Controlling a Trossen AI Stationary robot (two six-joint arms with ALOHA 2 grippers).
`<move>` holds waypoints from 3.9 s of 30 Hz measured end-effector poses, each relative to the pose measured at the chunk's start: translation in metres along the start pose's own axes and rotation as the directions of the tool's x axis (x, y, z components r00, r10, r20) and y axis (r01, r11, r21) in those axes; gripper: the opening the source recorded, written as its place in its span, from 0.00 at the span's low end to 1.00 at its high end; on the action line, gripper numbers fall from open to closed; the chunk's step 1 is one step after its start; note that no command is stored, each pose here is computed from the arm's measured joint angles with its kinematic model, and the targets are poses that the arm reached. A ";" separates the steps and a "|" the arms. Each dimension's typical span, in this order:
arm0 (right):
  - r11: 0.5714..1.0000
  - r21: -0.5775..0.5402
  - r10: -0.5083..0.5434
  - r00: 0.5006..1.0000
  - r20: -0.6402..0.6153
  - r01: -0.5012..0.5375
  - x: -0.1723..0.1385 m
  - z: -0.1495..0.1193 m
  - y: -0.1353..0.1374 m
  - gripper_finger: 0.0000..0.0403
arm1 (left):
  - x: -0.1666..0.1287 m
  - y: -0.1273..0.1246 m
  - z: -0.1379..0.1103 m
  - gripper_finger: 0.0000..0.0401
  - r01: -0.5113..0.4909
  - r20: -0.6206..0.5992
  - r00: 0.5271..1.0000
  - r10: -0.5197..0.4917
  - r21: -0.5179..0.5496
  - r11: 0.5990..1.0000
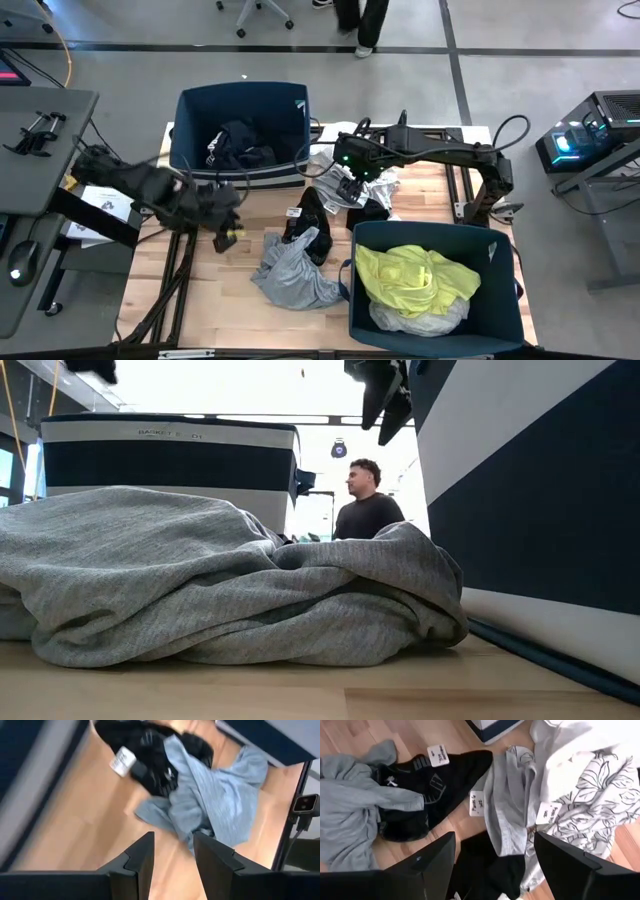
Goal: Sort clothes
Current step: Put the white patterned shirt into the bottom blue laundry bin
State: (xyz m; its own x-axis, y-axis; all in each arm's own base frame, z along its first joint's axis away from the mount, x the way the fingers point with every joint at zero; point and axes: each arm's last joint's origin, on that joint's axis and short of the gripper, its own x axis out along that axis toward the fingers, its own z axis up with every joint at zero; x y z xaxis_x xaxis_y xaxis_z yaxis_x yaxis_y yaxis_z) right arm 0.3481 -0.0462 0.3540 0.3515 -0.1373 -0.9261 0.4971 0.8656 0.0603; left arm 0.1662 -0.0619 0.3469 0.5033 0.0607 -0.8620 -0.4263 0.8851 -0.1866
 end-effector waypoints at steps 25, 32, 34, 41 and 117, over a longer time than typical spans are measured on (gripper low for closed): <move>0.912 0.406 -0.134 0.978 0.158 0.059 0.128 0.005 -0.096 0.65 | 0.040 -0.013 -0.016 0.32 0.254 0.238 0.951 -0.198 -0.234 0.938; 0.790 0.605 -0.226 0.964 0.142 0.096 0.156 -0.005 -0.125 0.65 | 0.013 -0.006 -0.007 0.32 0.250 0.394 0.905 -0.161 -0.187 0.950; 0.775 0.622 -0.231 0.967 0.108 0.116 0.169 -0.007 -0.130 0.65 | 0.009 -0.003 -0.007 0.32 0.246 0.421 0.895 -0.148 -0.189 0.951; 0.773 0.621 -0.175 0.985 0.008 0.132 0.213 -0.013 -0.132 0.54 | 0.004 0.001 -0.007 0.32 0.247 0.449 0.883 -0.136 -0.198 0.949; 0.360 0.016 0.851 0.335 0.405 -0.933 -0.216 -0.187 0.078 0.01 | -0.021 0.033 0.071 0.32 0.056 0.869 0.488 0.078 -0.121 0.991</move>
State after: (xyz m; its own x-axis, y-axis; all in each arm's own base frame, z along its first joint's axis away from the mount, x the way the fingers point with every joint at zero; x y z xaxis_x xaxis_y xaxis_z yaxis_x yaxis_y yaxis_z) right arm 0.1622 0.1411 0.4890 0.8618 0.4956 -0.1079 -0.1367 0.4318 0.8915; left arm 0.1950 -0.0010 0.3925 0.8657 0.5000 -0.0259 -0.4852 0.8251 -0.2896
